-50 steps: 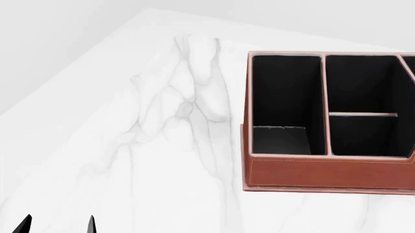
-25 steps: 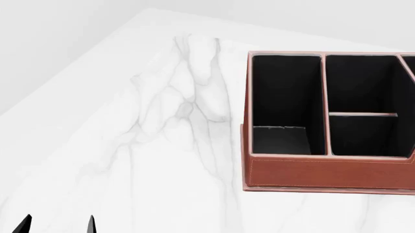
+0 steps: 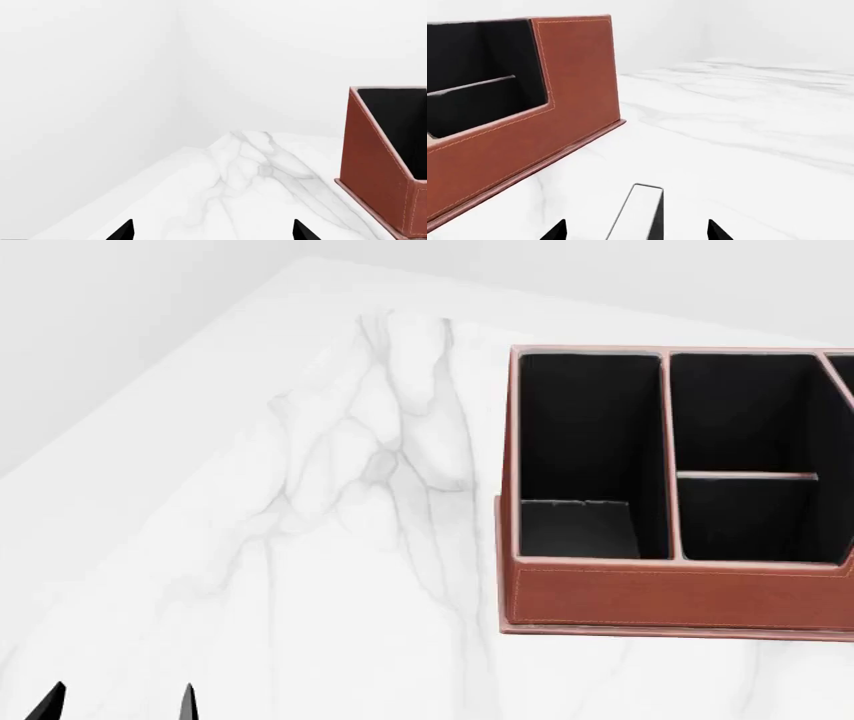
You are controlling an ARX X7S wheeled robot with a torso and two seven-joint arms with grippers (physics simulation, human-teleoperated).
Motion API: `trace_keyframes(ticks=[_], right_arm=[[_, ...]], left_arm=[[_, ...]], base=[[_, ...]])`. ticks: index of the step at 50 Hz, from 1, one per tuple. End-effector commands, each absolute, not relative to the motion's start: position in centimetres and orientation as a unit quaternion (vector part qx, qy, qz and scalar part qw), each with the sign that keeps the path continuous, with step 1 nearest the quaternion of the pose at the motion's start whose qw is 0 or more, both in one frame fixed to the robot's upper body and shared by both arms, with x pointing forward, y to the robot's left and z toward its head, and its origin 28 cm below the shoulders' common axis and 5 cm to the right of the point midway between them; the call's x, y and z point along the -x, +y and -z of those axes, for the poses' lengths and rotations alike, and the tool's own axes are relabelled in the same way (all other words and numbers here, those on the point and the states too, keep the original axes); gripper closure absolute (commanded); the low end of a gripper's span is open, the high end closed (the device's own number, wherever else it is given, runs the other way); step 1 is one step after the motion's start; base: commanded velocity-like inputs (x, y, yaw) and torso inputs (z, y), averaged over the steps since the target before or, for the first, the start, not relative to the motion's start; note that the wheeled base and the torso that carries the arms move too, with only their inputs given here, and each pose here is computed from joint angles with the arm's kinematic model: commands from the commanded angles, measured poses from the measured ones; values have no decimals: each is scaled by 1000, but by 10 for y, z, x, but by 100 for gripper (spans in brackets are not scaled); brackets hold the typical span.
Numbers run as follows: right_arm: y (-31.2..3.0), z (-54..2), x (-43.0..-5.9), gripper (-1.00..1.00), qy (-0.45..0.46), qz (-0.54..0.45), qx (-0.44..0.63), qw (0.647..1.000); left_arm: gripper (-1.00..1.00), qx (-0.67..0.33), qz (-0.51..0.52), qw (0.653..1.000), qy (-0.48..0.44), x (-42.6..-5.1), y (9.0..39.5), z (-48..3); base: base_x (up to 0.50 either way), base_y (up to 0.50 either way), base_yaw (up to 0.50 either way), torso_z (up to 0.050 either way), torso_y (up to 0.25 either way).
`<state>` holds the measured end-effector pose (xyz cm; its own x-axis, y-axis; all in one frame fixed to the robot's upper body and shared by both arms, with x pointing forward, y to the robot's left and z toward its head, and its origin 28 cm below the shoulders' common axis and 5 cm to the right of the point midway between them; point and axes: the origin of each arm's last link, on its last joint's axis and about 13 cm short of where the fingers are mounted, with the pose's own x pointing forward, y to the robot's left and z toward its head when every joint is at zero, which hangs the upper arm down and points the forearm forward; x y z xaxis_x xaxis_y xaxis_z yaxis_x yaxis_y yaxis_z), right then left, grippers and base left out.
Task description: Pick up the book and place it in the left compartment of the caddy.
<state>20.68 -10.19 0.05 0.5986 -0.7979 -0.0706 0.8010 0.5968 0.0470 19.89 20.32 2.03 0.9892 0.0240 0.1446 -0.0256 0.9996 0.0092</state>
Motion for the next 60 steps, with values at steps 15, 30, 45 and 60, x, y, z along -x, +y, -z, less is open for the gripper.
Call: trace_keyframes(ticks=[15,30,45,60], right_arm=[[-96,13,-208,-100,44,437,-36,898],[-89,20,-208,-100,62,435,-25,898],[-84,23,-205,-100,69,430,-26,900],[-82,26,-202,-100,73,437,-27,896]], left_arm=[[-100,-6,-12,997,-72,-198,203,-20],[-100,-7,-12,997,-71,-199,203,-20],[-100,-7,-12,997,-71,-199,203,-20],[-100,-9,-11,997,-70,-199,203,-19]], base=[[0,0,0,0,0],[0,0,0,0,0],[0,0,0,0,0],[0,0,0,0,0]])
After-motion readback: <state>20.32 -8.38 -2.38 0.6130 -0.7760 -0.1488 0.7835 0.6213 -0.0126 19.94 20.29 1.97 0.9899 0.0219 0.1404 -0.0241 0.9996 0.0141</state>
